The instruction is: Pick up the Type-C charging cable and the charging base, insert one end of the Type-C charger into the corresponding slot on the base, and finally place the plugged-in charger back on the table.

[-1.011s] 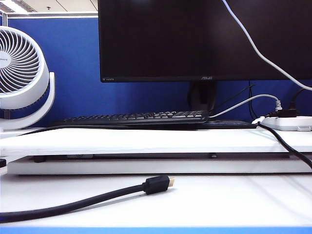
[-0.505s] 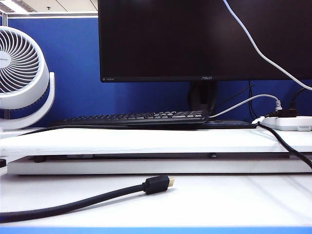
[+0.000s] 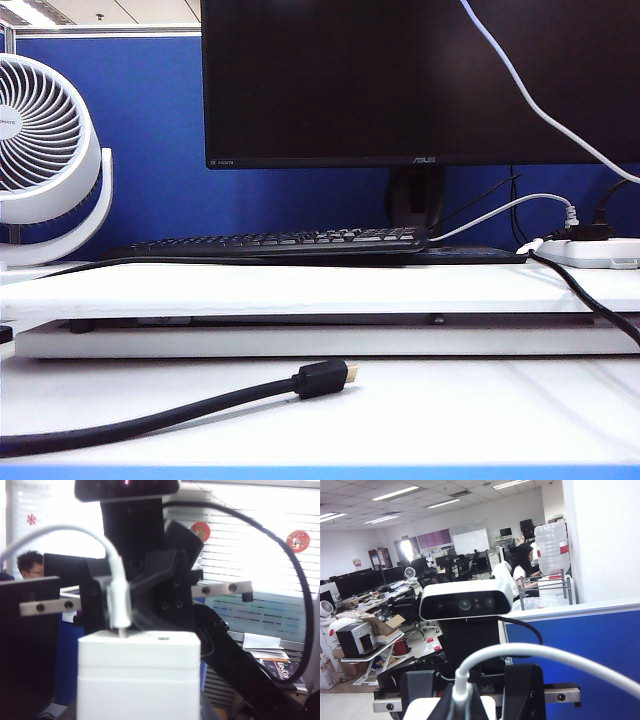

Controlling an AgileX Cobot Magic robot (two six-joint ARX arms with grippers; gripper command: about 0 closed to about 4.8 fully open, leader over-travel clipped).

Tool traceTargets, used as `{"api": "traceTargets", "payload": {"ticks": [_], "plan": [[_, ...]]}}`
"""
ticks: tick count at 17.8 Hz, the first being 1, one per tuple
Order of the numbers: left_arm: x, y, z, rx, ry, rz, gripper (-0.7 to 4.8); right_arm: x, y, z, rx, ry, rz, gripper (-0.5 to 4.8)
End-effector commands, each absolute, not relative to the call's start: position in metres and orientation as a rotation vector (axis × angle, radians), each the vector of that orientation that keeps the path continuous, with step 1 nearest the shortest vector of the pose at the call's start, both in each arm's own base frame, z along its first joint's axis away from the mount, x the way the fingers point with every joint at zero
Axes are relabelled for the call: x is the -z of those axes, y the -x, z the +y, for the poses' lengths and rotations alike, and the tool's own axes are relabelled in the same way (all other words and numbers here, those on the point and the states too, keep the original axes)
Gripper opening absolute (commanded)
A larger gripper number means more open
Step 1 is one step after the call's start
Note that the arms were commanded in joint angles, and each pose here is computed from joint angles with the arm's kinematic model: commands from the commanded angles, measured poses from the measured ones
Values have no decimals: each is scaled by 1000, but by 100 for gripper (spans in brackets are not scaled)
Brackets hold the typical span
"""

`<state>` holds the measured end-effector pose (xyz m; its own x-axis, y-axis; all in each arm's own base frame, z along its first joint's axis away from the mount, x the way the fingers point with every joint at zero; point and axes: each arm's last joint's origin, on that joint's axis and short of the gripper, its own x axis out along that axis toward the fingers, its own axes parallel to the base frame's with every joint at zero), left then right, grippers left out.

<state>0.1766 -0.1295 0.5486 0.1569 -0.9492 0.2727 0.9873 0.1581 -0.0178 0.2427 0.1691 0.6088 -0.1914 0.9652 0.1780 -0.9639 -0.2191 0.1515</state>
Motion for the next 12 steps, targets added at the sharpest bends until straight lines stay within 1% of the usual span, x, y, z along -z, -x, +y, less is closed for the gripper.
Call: {"api": "traceTargets", "payload": {"ticks": [1, 4, 5, 7, 9, 12], "plan": [[-552, -174, -128, 1397, 204, -250, -6, -610, -239, 168, -1780, -257, -9, -1], [-557, -173, -127, 1373, 244, -289, -6, -606, -240, 169, -1794, -214, -5, -1], [-555, -174, -127, 1379, 286, -235, -6, -604, -241, 170, -1810, -185, -5, -1], [-555, -174, -127, 1382, 290, -221, -6, -602, -242, 169, -1805, -187, 5, -1], [-557, -172, -127, 1420, 241, -277, -6, -597, -245, 168, -1764, -226, 74, -1], [-557, -172, -127, 1412, 243, -279, -6, -595, -246, 169, -1756, -178, 31, -1]]}}
